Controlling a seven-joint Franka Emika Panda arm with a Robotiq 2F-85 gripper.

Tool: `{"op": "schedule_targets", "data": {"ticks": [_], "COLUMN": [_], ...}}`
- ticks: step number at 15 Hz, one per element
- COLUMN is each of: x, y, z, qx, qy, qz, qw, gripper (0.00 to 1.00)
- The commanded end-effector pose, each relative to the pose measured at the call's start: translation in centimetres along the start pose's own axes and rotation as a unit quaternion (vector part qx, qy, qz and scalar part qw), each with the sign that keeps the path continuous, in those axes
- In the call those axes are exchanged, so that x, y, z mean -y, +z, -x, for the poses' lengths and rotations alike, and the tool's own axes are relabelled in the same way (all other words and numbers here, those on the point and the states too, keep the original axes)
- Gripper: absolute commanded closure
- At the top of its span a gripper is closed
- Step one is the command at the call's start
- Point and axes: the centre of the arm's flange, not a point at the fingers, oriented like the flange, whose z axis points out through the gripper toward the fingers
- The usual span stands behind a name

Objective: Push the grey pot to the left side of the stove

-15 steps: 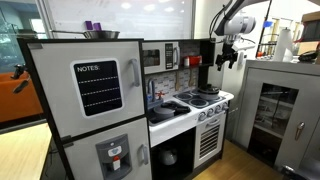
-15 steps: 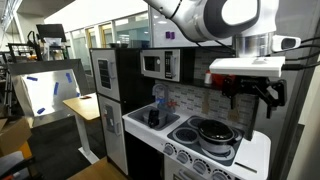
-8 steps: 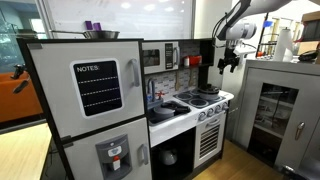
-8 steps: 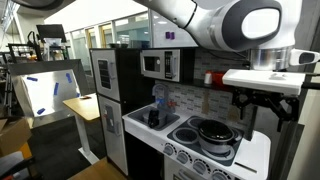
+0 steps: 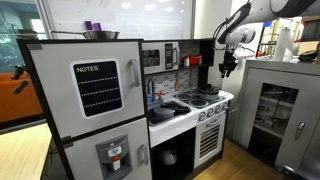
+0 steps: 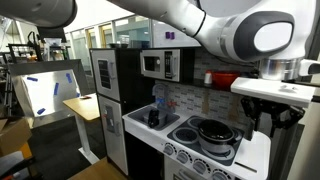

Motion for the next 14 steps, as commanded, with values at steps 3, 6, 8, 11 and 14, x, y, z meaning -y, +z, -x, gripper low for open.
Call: {"op": "schedule_targets", "data": {"ticks": [3,6,8,11,14], "x": [-1.0,-0.7,-0.3,0.1,0.6], "y": [1.2,2.3,2.9,3.8,4.5], "z": [-1.6,-1.2,-0.8,-0.1,0.5], "qx": [-0.003,0.002,0.004,0.002,-0.002], "qy": [0.006,0.009,0.012,0.015,0.018], "qz": [-0.031,-0.046,-0.055,-0.068,-0.079], "qw": [0.9995,0.9989,0.9984,0.9976,0.9967], "gripper": [1.0,1.0,1.0,1.0,1.0]}}
